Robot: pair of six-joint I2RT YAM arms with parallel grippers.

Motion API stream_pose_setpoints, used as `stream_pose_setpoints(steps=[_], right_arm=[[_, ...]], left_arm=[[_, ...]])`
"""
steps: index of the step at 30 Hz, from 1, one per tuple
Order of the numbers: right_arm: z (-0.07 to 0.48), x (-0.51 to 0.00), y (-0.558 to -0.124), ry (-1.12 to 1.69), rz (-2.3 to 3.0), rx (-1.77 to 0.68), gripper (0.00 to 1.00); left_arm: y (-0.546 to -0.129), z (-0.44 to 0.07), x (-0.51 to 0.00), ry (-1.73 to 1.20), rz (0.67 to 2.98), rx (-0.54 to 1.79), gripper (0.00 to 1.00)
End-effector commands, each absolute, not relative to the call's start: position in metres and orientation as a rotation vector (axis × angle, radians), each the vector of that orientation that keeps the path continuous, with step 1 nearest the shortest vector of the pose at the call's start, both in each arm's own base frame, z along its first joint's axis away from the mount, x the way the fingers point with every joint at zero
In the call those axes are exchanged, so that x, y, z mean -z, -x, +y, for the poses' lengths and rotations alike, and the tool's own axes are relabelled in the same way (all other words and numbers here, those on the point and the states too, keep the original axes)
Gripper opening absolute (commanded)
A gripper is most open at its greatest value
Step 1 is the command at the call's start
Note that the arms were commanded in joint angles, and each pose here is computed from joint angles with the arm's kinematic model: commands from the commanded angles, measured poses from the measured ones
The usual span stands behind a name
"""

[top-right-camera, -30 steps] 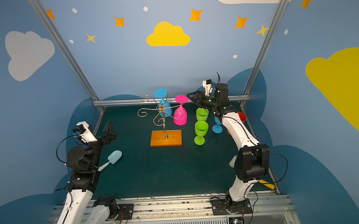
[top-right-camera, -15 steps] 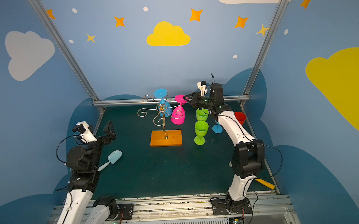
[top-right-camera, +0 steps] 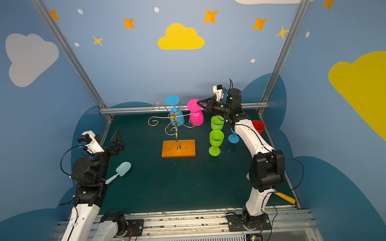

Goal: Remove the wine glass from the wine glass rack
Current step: 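Close the right gripper on the hanging magenta glass foot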

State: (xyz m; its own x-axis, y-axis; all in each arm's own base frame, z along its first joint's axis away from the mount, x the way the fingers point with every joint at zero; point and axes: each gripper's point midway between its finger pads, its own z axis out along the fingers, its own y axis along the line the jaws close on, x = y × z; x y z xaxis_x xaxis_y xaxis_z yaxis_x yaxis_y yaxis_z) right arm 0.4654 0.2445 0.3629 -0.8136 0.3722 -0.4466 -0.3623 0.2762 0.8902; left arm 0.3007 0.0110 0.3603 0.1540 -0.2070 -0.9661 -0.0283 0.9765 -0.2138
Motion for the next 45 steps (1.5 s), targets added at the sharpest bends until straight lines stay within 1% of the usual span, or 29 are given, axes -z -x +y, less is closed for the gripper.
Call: stream_pose_setpoints(steps=[1,9,25,36,45], right_arm=[[0.242,-0.38,-0.465,0.014,1.885,-1.639,0.0],[0.237,-0.394,-0.458,0.012,1.849,-1.649,0.0],[0.238,-0.386,-0.435,0.036,1.88,-1.638,0.0],[0.263,-0.386,-0.417,0.099,1.903,-1.653,0.0],[0.289,-0.392,-0.423,0.142,1.899,-1.669,0.0]], left_arm=[[-0.3,0.011,-0.358,0.198,1.413,0.134,0.99],[-0.3,0.011,-0.359,0.2,1.411,0.136,0.99],[-0.299,0.011,-0.36,0.202,1.408,0.139,0.99],[-0.298,0.012,-0.36,0.205,1.405,0.138,0.99],[-0.297,0.012,-0.362,0.206,1.398,0.139,0.99]])
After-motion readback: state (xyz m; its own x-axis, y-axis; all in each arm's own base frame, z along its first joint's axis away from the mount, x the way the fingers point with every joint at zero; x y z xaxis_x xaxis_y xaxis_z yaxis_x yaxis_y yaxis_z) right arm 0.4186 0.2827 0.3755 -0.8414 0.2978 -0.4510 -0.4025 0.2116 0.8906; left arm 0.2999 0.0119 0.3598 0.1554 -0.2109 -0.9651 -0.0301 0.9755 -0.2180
